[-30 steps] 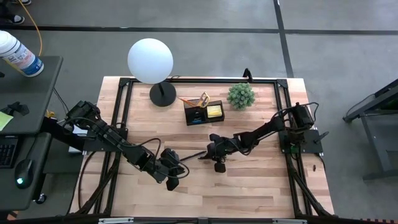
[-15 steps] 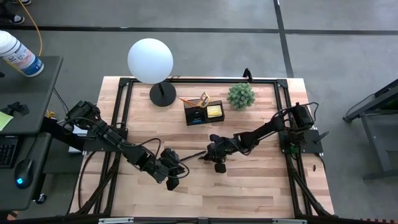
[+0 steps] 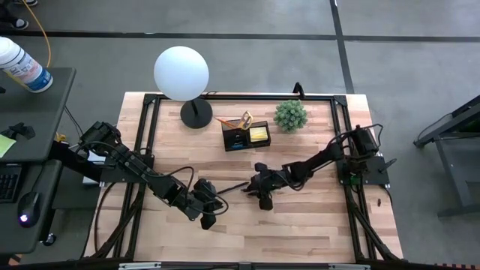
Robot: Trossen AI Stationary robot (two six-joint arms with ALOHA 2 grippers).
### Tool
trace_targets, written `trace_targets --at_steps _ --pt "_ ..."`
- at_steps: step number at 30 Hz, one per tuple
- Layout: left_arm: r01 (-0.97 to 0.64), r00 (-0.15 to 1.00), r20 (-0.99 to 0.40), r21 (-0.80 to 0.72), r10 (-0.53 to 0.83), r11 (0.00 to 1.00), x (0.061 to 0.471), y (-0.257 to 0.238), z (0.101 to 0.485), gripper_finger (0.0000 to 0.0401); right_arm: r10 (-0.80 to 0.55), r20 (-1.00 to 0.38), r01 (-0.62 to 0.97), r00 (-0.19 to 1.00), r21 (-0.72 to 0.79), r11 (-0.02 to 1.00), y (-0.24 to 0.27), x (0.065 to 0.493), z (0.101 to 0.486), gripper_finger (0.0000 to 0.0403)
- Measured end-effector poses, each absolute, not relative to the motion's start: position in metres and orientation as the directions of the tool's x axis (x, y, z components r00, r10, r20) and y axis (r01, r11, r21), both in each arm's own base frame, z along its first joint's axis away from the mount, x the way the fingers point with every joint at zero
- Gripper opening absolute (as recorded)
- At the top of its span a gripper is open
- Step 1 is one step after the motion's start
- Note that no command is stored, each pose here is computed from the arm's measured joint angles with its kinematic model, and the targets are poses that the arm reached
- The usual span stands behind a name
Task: Pick and place office supplies into organizer
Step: Put the bottom pen into the desk organizer
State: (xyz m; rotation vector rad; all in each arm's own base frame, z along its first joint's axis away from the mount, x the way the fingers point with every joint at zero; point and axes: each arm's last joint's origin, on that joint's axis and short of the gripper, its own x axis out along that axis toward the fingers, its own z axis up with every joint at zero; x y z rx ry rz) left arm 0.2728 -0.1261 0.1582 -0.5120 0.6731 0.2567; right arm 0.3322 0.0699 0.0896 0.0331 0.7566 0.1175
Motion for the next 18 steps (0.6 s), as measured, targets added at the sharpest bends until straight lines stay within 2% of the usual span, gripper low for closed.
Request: trace_targets --at_steps 8,11,15,18 --pt "-0.386 0.757 -0.650 -0.367 0.063 0.846 0.273 -0.126 0.158 0.0046 0.091 -0.713 -0.058 0.695 0.071 0.996 0.077 0.331 0.071 0.0123" --pt "-0.386 0.757 -0.650 -0.367 0.063 0.846 0.273 -0.126 0.158 0.0046 0.086 -0.713 -0.055 0.695 0.067 0.996 0.080 0.331 0.067 0.0094" --pt "-0.386 0.757 -0.650 -0.367 0.063 0.846 0.273 -0.126 0.158 0.0046 0.095 -0.710 -0.066 0.698 0.068 0.995 0.081 0.331 0.067 0.0034" --pt "-0.386 0.757 -0.650 -0.367 0.063 0.846 0.273 -0.126 0.158 0.0046 0.099 -0.707 -0.067 0.700 0.072 0.995 0.081 0.332 0.067 0.0029"
